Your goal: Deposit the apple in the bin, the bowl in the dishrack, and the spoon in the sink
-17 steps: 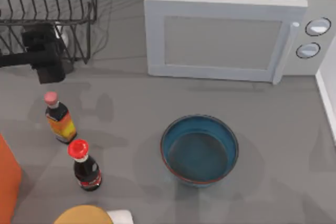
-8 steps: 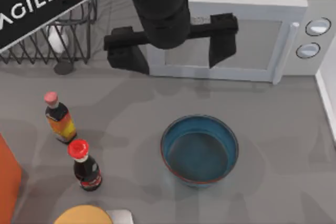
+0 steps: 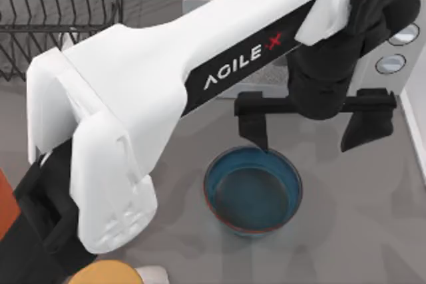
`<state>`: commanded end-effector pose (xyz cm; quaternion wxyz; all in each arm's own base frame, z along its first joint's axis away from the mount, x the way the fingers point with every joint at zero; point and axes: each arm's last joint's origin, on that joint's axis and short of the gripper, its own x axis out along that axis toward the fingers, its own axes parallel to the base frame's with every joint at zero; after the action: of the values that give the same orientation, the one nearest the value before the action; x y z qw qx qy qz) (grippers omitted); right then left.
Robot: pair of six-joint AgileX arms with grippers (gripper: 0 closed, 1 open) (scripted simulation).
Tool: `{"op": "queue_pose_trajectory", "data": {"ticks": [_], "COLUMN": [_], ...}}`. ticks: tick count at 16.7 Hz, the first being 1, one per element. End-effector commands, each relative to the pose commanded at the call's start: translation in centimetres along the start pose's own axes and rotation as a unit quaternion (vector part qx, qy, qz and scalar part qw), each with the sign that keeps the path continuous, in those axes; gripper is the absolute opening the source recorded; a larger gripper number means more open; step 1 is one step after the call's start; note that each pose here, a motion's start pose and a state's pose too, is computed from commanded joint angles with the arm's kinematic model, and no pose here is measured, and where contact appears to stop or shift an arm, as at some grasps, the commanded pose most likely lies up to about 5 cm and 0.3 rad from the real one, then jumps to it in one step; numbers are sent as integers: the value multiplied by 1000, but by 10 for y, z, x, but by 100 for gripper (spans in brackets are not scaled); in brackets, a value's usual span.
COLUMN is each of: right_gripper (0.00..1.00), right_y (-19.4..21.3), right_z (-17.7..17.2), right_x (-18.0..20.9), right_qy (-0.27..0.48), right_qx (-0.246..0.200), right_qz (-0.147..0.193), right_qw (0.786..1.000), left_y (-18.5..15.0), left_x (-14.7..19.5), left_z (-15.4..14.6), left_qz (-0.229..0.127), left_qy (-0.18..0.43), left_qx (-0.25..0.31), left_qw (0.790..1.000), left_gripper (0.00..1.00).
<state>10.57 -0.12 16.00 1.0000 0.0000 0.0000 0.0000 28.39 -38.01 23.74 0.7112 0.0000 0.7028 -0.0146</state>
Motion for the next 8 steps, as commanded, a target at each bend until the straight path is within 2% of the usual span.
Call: {"op": "queue_pose_trajectory", "data": {"ticks": [8], "right_gripper": [100], "right_y": [0], "right_z": [0], "right_x": [0], "right_qy": [0], "right_qx": [0], "right_qz": [0], "right_qw": [1000], "left_y": [-9], "left_x": [10], "left_z": [-3], "left_qz": [10], "left_qy": [6], "left_qx": [-2], "left_qw": [1000], "left_gripper": [100]}}
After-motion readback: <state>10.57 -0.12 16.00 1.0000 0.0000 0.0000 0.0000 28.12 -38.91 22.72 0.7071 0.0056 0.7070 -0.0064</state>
